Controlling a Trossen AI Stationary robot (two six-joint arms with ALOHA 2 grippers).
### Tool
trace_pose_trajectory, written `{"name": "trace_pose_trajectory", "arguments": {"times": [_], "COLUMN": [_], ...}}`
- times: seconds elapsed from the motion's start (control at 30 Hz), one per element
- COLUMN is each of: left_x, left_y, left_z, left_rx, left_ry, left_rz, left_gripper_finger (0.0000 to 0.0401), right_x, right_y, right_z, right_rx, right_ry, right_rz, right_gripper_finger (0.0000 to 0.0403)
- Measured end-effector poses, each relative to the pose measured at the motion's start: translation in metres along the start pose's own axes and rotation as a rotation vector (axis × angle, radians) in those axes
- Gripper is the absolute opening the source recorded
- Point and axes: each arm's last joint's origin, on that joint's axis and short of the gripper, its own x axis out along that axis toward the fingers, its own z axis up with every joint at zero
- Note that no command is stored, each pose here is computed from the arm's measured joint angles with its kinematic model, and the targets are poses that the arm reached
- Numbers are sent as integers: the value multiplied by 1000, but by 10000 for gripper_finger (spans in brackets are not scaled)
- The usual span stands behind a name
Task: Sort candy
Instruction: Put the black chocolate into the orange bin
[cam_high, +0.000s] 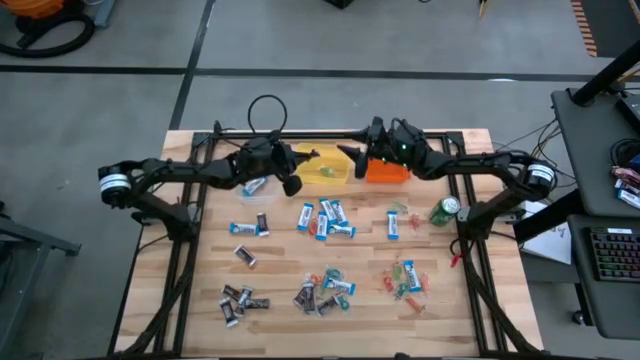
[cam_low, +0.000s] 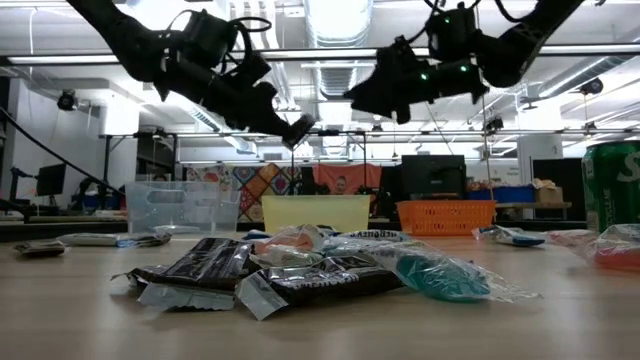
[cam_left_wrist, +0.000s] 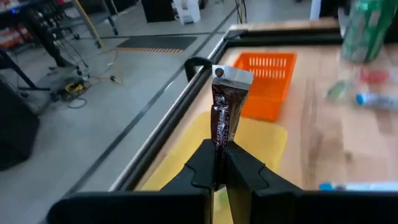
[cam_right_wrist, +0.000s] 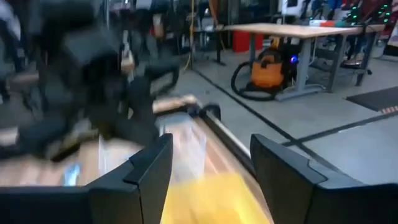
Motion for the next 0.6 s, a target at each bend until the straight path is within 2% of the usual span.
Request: {"name": "trace_pose_trajectory", "arguments": {"times": [0.1, 0.3, 0.5, 0.6], "left_x": [2, 5, 3, 3], "left_y": [-1, -11, -24, -25], "left_z": [3, 0, 3, 3], "left_rx": [-168, -460, -496, -510], "left_ry": [-46, -29, -25, -25], "left_rz": [0, -40, -85, -90], "left_gripper_finger": [0, 0, 0, 0], "right_x": [8, 21, 33, 37], "right_y": [-4, -2, -4, -4], "right_z": [9, 18, 8, -2], "right_rx": [67, 266, 301, 323], "right_ry": [-15, 13, 93, 136], "right_rz": [11, 120, 119, 164], "right_gripper_finger": [210, 210, 210, 210]}}
